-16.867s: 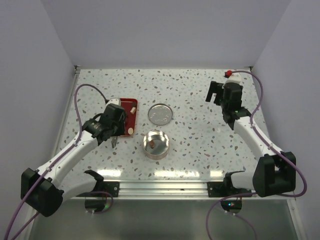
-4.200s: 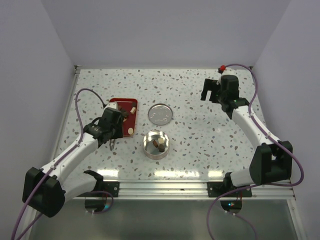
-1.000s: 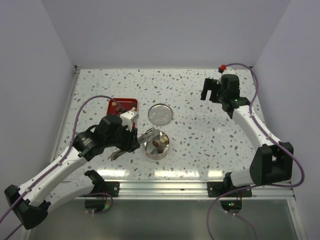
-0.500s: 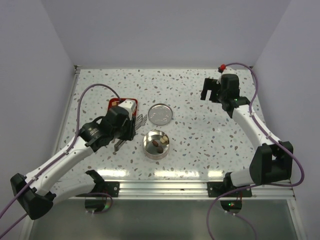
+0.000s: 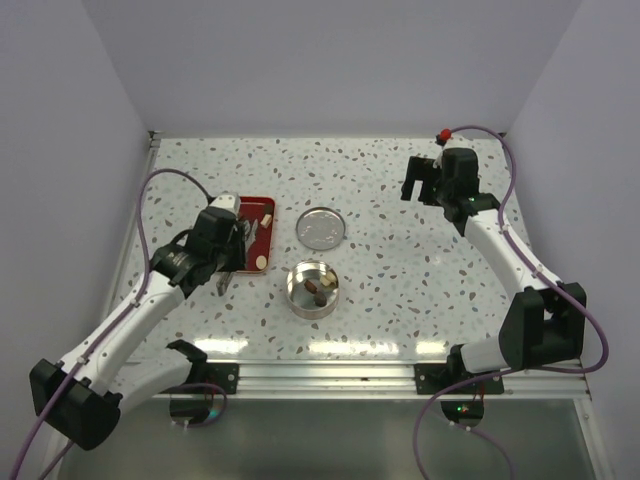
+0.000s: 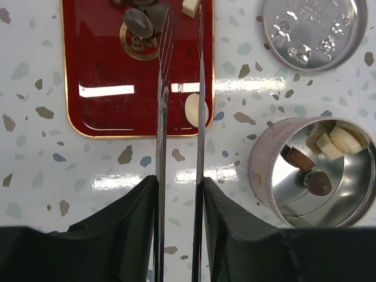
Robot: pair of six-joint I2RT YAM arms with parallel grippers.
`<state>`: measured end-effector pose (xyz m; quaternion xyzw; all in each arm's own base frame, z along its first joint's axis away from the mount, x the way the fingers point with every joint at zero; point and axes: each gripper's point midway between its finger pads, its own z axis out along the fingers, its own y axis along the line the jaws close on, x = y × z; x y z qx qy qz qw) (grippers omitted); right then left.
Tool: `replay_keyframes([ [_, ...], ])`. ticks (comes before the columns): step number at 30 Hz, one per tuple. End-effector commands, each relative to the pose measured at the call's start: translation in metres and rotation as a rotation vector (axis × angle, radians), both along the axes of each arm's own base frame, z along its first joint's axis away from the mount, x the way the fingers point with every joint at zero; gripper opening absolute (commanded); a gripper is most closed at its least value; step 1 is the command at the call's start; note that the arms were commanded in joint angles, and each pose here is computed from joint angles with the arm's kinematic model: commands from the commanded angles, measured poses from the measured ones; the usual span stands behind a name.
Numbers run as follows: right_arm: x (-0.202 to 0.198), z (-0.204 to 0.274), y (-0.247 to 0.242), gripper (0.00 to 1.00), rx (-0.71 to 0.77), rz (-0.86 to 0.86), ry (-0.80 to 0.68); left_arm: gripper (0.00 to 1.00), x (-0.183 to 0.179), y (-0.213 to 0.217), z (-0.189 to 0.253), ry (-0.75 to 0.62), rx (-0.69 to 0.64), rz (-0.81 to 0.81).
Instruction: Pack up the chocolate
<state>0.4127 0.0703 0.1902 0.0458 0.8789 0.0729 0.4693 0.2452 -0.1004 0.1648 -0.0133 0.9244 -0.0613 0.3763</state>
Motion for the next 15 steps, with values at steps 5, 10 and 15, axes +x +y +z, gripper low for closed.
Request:
replay_keyframes([
  [5,0.006,0.014,0.002,0.99,-0.001,0.024,-0.039,0.41,0.015,0.005,-0.013,0.003,0.042,0.047],
  [10,0.007,0.012,0.001,0.99,-0.007,0.024,-0.035,0.4,0.014,0.013,-0.017,0.01,0.063,0.087],
  [15,0.008,0.01,0.004,0.99,0.002,0.036,-0.034,0.4,0.015,0.022,-0.025,0.035,0.107,0.138],
])
